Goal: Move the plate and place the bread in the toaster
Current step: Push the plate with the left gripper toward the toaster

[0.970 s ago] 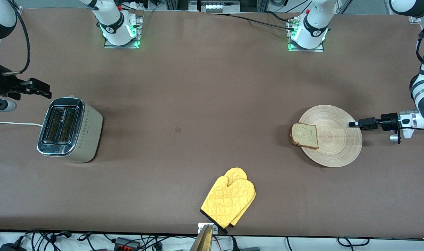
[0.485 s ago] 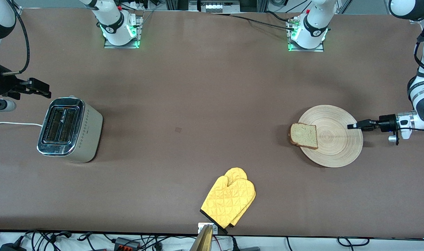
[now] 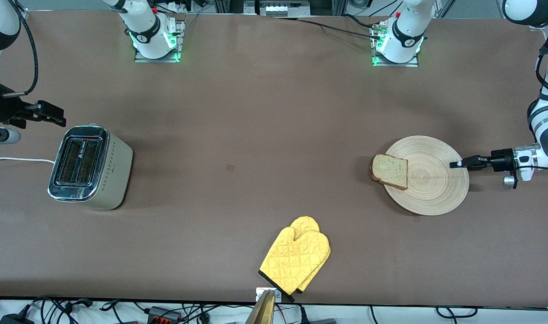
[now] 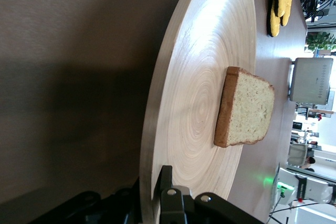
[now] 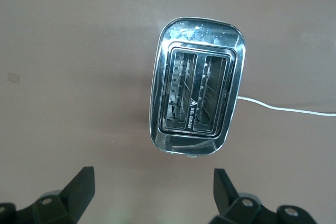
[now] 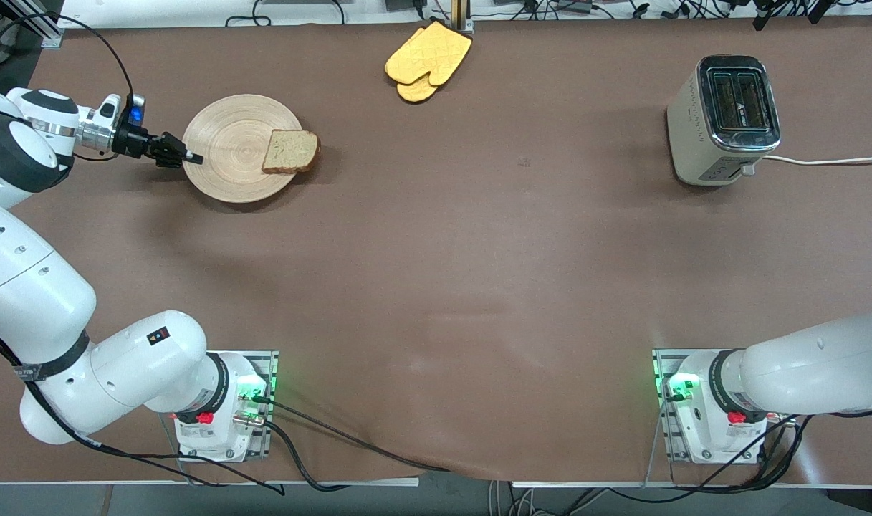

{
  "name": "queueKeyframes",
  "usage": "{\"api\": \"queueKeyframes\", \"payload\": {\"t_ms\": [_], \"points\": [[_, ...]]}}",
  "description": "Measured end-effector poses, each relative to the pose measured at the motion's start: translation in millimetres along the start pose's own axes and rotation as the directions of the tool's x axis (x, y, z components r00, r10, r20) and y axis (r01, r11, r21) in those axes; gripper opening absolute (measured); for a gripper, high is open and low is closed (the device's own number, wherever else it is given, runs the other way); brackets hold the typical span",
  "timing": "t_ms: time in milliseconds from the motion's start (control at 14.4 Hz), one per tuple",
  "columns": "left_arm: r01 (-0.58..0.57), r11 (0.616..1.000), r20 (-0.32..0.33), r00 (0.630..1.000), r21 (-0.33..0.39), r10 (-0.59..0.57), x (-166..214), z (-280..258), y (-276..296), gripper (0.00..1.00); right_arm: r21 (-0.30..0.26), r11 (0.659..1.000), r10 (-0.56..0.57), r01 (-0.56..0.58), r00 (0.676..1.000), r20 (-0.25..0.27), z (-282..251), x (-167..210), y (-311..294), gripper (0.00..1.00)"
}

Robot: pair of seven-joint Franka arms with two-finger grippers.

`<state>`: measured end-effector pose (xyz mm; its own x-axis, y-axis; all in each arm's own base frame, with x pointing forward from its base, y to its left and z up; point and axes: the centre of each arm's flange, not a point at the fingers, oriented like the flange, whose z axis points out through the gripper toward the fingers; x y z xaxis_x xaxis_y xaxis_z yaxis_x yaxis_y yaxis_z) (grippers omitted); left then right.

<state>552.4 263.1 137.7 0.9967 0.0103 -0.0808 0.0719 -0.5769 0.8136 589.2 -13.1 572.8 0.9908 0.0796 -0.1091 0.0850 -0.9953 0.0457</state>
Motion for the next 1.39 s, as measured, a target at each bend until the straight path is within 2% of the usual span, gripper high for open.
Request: {"api": "queueKeyframes", "payload": {"t_ms": [347, 416, 554, 693, 832, 1040, 1386], "points": [[0.078, 0.994, 0.037, 0.996, -0.075, -0.075, 35, 55, 56, 0.08, 0.000, 1.000, -0.001, 0.001, 1.000, -0.002, -1, 0, -1, 1.00], [0.080, 0.993, 0.031, 0.996, -0.088, -0.078, 42, 73, 69, 0.08, 0.000, 1.000, -0.001, 0.001, 1.000, -0.002, -1, 0, -1, 1.00], [0.096, 0.988, -0.020, 0.995, -0.119, -0.099, 45, 122, 96, 0.08, 0.001, 1.000, -0.001, 0.001, 1.000, 0.005, 0, -1, -1, 1.00], [0.108, 0.987, -0.070, 0.991, -0.118, -0.117, 37, 172, 136, 0.08, 0.002, 1.000, -0.002, 0.002, 1.000, 0.023, 2, -2, -1, 1.00], [0.127, 0.984, -0.086, 0.987, -0.128, -0.139, 20, 218, 178, 0.08, 0.004, 1.000, -0.002, 0.002, 0.999, 0.042, 3, -4, -2, 1.00], [0.138, 0.987, -0.102, 0.984, -0.087, -0.147, -2, 272, 215, 0.08, 0.007, 1.000, -0.005, 0.005, 0.998, 0.068, 6, -6, -4, 1.00], [0.184, 0.981, -0.066, 0.980, -0.062, -0.188, -44, 385, 279, 0.08, 0.028, 0.999, -0.027, 0.024, 0.991, 0.134, 27, 0, -18, 1.00]]}}
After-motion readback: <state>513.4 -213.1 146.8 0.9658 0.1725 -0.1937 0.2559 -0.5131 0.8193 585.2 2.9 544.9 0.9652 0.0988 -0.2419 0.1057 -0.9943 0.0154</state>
